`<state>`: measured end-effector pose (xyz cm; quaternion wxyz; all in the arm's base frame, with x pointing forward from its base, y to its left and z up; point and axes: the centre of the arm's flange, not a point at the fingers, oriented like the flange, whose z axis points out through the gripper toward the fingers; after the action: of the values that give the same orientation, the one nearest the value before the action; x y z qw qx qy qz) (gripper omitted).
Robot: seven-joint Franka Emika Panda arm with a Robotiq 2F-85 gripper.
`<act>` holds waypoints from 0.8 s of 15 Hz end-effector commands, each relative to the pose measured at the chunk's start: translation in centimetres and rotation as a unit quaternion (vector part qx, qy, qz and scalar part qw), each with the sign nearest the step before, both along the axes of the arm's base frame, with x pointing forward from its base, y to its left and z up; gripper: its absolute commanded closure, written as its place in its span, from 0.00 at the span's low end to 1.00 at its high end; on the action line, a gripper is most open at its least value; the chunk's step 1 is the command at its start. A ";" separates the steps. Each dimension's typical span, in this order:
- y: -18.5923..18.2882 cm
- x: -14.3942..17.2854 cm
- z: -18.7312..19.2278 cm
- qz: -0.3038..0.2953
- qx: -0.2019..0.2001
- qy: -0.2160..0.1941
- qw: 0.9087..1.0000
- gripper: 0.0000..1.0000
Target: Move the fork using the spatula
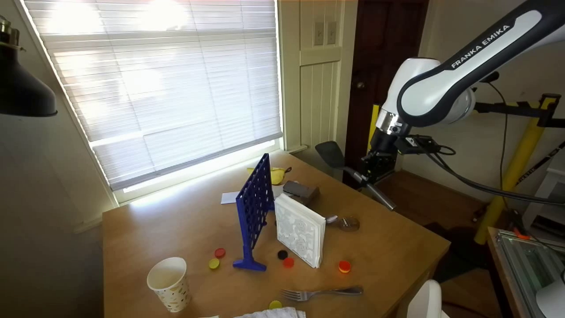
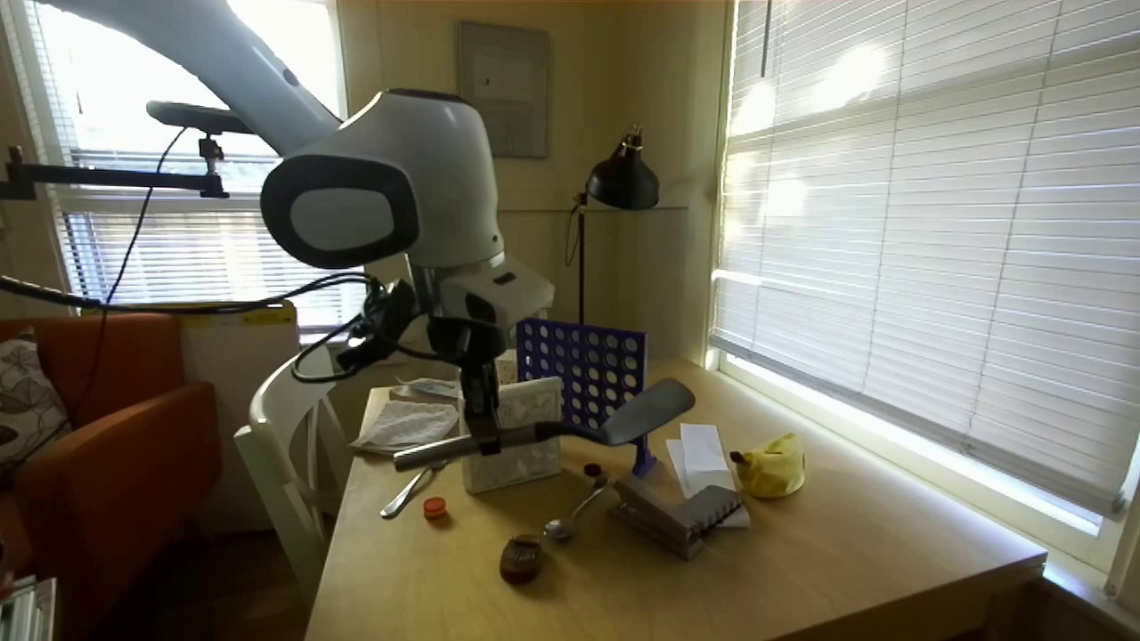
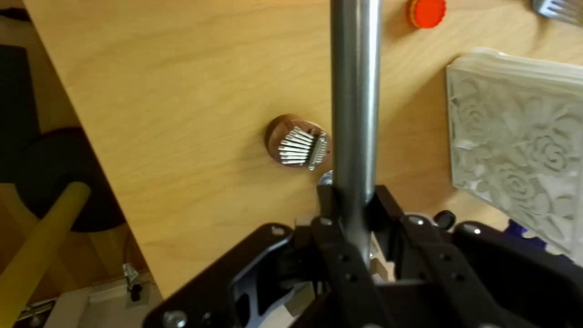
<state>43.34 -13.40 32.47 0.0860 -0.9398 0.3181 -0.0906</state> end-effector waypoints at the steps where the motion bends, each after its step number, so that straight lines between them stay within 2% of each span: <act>1: -3.0 0.8 -2.9 -0.012 -0.027 0.010 1.000 0.94; 6: -5.0 1.2 -8.0 0.000 -0.057 -0.021 0.998 0.94; 12: -5.8 1.9 -12.0 0.036 -0.062 0.000 0.997 0.94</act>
<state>43.73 -17.74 22.58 0.0305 -0.9504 0.2919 -0.1027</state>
